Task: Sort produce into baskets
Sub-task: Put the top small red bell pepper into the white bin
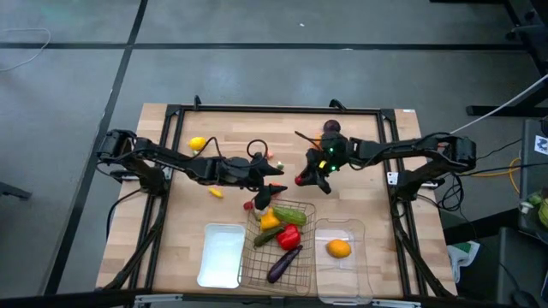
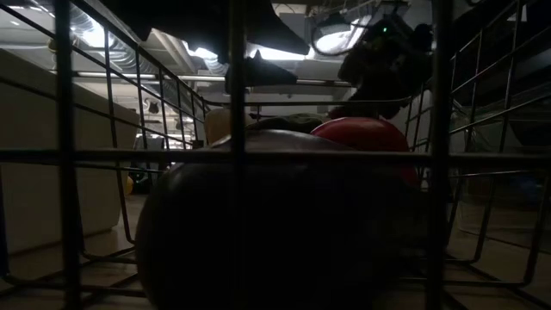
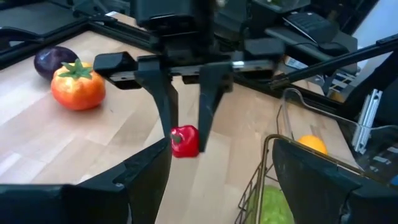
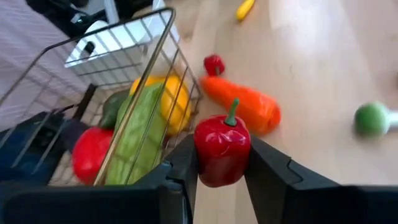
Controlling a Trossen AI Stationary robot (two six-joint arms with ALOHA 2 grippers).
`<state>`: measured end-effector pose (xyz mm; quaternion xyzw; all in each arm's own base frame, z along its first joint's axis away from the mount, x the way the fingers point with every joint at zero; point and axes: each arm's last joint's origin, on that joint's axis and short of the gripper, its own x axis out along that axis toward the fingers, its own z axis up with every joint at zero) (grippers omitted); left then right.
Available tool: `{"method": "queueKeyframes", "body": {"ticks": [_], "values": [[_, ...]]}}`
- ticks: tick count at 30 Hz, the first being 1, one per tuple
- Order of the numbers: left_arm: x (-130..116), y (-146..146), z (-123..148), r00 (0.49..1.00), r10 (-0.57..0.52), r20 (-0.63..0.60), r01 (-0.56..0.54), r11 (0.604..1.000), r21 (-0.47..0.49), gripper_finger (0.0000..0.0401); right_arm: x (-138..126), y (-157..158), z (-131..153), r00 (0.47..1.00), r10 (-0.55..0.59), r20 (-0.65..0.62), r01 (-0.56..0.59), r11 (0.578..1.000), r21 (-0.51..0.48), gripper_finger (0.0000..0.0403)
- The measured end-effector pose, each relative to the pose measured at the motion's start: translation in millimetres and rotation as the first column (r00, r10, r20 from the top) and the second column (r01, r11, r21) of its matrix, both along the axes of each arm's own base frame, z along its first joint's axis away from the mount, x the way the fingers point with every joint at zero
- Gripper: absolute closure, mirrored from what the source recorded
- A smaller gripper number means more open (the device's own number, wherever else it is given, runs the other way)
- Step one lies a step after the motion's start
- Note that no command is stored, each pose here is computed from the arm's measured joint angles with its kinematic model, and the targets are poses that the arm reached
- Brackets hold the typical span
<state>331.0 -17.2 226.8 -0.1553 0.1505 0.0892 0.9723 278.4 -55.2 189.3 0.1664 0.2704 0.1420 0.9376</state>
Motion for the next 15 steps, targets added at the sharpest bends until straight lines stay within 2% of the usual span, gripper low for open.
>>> {"method": "queueKeyframes", "body": {"ticks": [8,15], "values": [[-0.1,2.0,-0.6,1.000,-0.015,-0.016,0.016,0.998,0.063,0.0127,11.1,22.2,9.1,0.993,-0.033,0.112,0.046,0.993,-0.111,0.0295],[-0.2,1.9,-0.7,1.000,-0.017,-0.018,0.018,0.998,0.067,0.0127,17.8,42.5,18.4,0.973,-0.023,0.232,0.072,0.976,-0.204,0.0295]]}}
